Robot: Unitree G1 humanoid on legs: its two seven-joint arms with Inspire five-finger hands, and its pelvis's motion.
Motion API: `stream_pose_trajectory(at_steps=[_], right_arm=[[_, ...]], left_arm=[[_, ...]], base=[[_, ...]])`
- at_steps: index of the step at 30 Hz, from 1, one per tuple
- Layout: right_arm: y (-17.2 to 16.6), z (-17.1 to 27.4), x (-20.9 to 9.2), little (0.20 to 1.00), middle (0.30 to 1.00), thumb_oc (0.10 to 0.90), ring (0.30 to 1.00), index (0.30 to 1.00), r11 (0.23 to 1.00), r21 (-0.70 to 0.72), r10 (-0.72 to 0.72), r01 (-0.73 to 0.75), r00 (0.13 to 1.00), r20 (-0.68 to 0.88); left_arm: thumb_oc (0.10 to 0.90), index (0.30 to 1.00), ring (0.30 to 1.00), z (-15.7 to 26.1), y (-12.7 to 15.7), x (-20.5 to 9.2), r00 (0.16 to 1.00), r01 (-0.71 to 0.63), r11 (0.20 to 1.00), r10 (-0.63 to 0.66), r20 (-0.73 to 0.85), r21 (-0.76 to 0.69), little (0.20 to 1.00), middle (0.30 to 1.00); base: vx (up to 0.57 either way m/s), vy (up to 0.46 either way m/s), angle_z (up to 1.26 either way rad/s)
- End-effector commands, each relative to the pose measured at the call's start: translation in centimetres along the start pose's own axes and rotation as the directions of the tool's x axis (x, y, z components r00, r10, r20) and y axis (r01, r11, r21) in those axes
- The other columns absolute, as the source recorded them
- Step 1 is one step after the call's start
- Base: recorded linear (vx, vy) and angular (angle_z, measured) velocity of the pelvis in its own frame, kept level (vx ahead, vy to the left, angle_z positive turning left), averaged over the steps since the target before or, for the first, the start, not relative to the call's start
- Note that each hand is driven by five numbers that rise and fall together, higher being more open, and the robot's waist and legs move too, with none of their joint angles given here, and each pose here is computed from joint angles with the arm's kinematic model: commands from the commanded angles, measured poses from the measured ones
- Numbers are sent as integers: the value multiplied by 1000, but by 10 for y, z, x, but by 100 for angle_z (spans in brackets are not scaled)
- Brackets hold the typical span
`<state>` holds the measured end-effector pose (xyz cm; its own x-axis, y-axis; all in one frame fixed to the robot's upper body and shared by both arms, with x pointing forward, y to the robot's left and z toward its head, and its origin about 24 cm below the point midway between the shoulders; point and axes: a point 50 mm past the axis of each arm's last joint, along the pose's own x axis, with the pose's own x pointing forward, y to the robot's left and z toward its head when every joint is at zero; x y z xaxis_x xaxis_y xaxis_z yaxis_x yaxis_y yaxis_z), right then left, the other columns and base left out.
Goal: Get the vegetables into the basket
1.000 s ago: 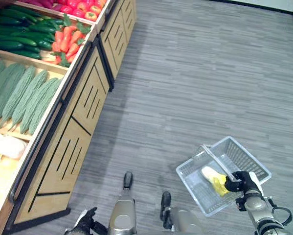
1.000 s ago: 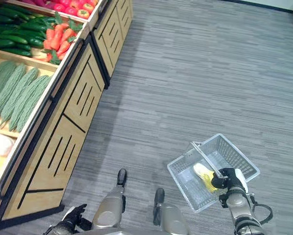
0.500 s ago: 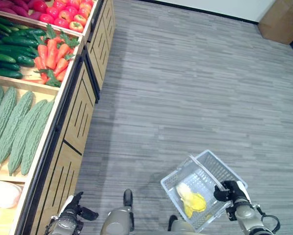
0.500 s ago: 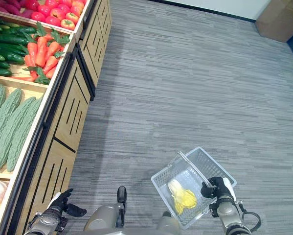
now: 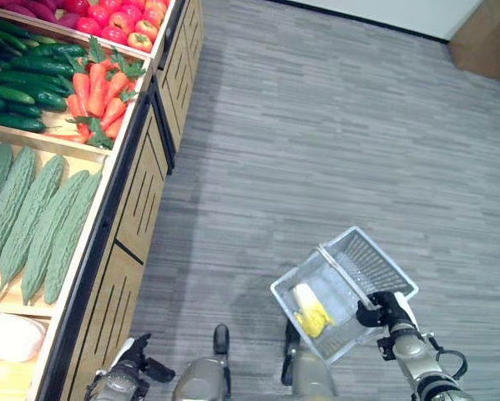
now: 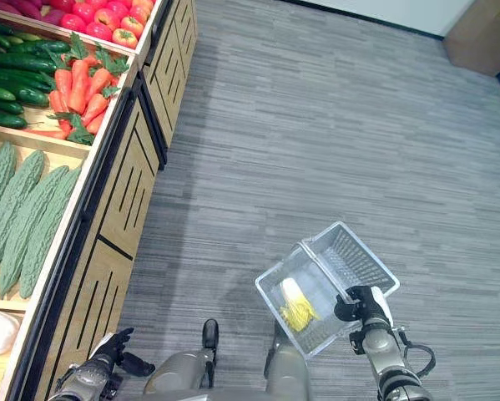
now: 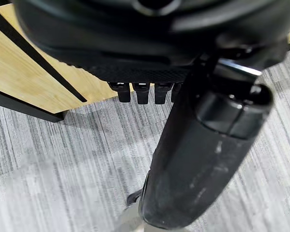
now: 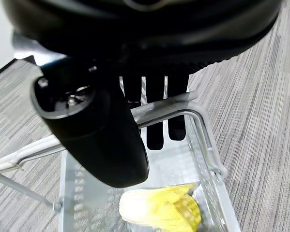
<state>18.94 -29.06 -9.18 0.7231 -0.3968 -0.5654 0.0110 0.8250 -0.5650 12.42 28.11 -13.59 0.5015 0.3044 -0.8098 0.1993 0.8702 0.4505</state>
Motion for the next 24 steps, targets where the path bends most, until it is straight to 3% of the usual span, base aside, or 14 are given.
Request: stream_pose_trajectory(at_steps=[1, 9, 11, 18, 24], right_arm=[[-60, 33, 11, 300, 300, 400, 300, 300, 984, 16, -179, 179, 973, 143], [-78, 34, 10, 300, 300, 400, 300, 300, 977, -1, -211, 214, 965, 153], [-83, 32, 10, 300, 300, 400, 300, 300, 972, 9, -235, 236, 961, 147], [-75, 11, 3, 300, 300, 400, 300, 300, 962, 35, -271, 269, 958, 92], [-67, 9, 3, 300, 300, 400, 300, 300, 958, 47, -286, 283, 954, 92]], left_arm=[[900, 1000, 1000, -14, 11, -4, 999, -40, 999, 39, -15, -29, 1000, 1000], [900, 1000, 1000, -24, -11, -7, 998, 3, 999, -5, -56, -50, 1000, 1000], [900, 1000, 1000, -18, -9, -5, 998, -38, 994, 32, -59, -107, 1000, 1000], [900, 1000, 1000, 6, -6, 0, 986, -166, 984, 165, -14, -71, 1000, 1000], [900, 1000, 1000, 20, -5, 1, 976, -205, 978, 207, 64, -43, 1000, 1000]], base=[[358, -312, 78], [235, -364, 53], [152, -306, 9], [127, -167, 30], [258, -25, 15]])
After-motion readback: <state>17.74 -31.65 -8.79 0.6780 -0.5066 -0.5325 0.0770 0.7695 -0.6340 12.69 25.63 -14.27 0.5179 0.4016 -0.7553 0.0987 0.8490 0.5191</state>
